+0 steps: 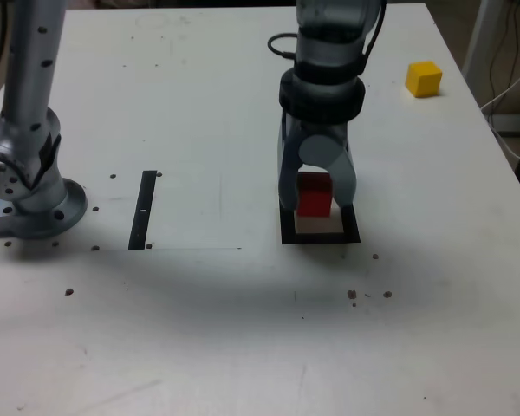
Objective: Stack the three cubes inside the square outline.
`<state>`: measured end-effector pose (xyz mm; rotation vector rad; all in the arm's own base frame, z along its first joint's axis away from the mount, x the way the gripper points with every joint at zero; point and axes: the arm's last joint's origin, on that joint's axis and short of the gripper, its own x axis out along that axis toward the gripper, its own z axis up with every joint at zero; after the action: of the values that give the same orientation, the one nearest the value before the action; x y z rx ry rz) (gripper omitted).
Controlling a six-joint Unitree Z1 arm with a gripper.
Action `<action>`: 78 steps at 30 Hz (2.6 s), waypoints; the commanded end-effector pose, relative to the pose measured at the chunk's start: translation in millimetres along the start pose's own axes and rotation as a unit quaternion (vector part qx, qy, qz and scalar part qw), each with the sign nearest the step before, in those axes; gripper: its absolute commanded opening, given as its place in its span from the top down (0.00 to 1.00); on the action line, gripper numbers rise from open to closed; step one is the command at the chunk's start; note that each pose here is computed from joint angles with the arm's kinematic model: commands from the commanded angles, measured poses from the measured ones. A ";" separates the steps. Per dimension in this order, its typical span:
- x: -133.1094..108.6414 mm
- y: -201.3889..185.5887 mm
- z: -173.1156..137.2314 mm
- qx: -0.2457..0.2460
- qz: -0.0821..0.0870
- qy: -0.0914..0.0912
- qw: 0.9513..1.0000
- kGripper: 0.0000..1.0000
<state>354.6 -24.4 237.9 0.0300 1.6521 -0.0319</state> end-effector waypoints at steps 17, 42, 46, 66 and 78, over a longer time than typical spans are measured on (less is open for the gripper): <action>16.7 4.7 9.4 -0.007 0.006 0.006 1.000 0.72; 11.5 10.2 -2.2 -0.008 0.017 0.007 1.000 0.01; 6.3 11.1 -7.4 -0.009 0.020 0.005 1.000 0.01; -33.8 65.5 9.6 -0.019 0.044 0.009 0.999 0.01; -38.5 113.3 50.3 -0.031 0.045 0.000 0.999 0.01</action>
<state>409.4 83.6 273.7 0.0573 1.6439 0.0852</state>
